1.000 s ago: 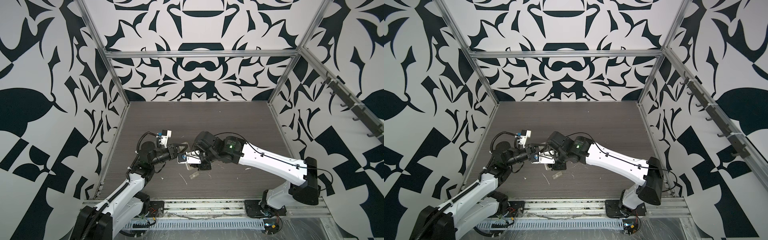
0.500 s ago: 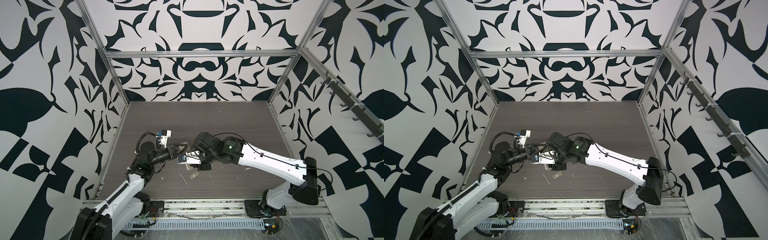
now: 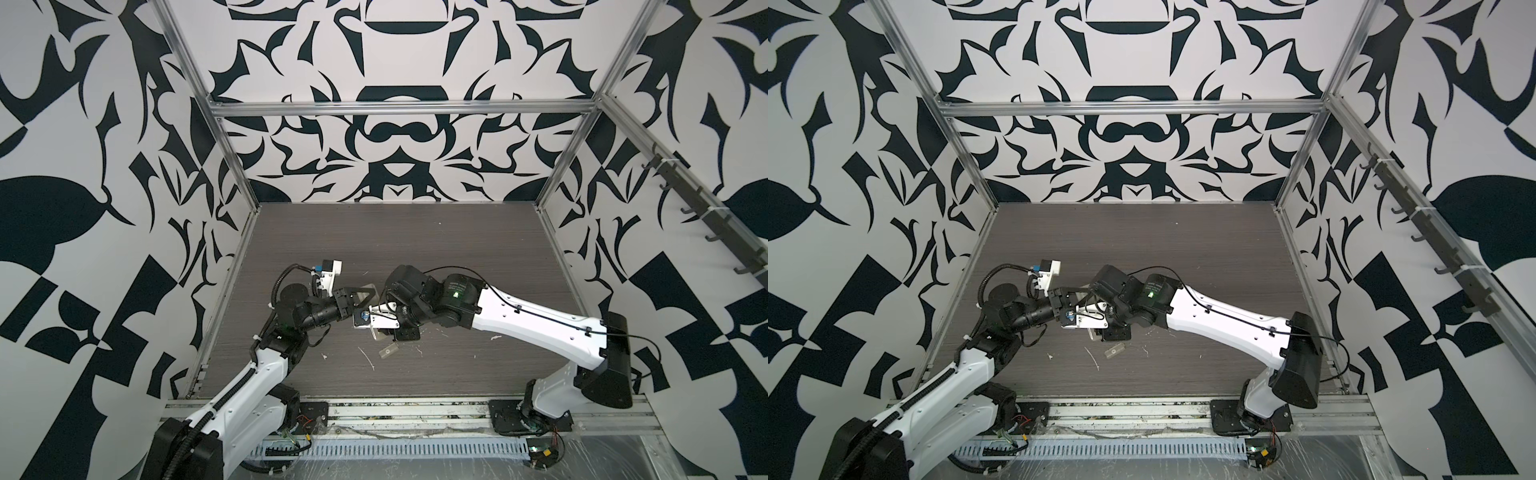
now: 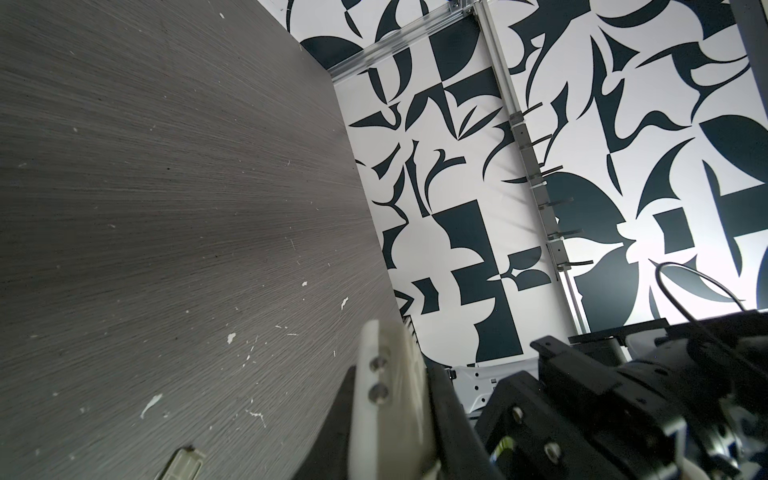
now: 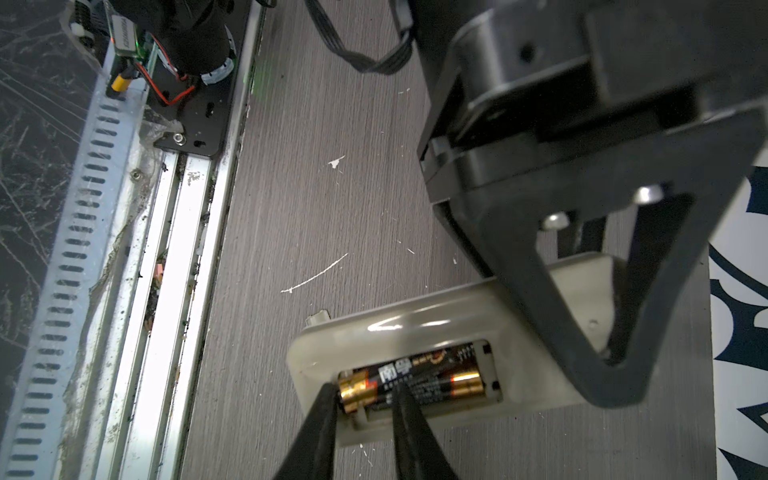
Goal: Load the batteries into the remote control
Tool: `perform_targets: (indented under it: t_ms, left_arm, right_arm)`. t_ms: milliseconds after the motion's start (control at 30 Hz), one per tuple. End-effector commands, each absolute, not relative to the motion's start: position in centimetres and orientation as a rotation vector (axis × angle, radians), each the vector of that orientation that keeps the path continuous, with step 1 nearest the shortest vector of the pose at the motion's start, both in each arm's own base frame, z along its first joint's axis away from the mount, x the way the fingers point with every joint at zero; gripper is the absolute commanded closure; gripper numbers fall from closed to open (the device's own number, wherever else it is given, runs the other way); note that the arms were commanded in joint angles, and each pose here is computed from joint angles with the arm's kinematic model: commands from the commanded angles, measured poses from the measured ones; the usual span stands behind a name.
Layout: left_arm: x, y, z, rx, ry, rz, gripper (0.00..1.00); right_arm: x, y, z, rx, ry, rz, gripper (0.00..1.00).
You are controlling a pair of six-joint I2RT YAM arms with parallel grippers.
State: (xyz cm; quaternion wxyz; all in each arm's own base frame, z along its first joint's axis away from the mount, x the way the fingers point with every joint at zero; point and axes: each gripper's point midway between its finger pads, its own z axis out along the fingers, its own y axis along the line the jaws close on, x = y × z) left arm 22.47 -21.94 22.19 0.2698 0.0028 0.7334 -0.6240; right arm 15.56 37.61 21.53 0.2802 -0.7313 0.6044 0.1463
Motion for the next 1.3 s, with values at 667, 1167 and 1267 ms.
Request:
perform_targets:
  t_ms: [667,1167,1267]
  left_arm:
    - [22.2,-22.1,23.6,0.038,1.936,-1.71,1.0]
    - [22.3,-22.1,23.8,0.043,1.928,-1.714,1.0]
    - [22.2,-22.1,23.7,0.048,1.929,-1.716,1.0]
  right_arm:
    - [16.7,38.2,21.7,-1.918,1.619,0.335,0.77]
    - [17.6,38.4,21.2,-1.887,1.661,0.288,0.81]
    - [17.9,38.5,21.1,-1.878,1.673,0.272,0.82]
